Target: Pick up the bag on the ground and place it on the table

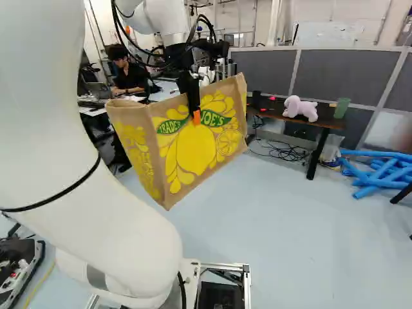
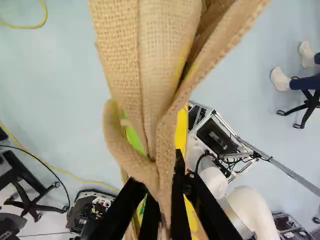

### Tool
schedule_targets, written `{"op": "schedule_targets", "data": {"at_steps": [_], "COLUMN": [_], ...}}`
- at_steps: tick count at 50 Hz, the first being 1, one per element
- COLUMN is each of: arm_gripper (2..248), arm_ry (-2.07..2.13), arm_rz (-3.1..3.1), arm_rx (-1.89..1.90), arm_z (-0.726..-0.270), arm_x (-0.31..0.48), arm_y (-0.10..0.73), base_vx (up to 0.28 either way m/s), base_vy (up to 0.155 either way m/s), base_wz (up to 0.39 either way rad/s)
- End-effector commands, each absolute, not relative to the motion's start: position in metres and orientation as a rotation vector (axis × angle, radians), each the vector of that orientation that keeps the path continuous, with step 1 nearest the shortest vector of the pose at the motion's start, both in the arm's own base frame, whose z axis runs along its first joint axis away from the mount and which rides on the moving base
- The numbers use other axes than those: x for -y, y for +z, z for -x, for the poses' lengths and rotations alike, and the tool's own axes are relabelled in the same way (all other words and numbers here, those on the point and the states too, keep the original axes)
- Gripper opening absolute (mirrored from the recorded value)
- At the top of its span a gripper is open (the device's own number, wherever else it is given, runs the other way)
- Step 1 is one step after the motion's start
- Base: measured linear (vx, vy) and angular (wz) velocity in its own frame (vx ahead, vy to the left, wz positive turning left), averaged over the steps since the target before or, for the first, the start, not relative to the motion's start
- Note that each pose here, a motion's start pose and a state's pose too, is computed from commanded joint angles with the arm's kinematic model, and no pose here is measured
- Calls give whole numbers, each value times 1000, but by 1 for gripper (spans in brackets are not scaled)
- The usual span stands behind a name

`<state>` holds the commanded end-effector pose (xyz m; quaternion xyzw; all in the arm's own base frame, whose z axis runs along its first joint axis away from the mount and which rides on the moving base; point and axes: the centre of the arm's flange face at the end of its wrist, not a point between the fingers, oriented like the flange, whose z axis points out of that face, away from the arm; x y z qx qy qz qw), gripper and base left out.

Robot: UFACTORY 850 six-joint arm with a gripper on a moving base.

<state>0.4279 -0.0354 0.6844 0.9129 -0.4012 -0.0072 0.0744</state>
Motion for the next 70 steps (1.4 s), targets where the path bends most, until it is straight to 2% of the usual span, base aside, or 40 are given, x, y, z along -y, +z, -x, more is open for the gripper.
{"op": "schedule_targets", "data": {"at_steps": [21,48,70], "arm_gripper": [22,22,22], "arm_ry": [-21,-21,-21], "arm_rz": [-2740,-2740,-2740], "arm_rx": [1204,1204,1204], "arm_z": [-428,-428,-428], "arm_x": [35,35,35], "arm_y": [684,684,684], "base_vx": [177,199,206], "base_vy": [-118,-86,-145], "base_wz": [-216,-16,-179]}}
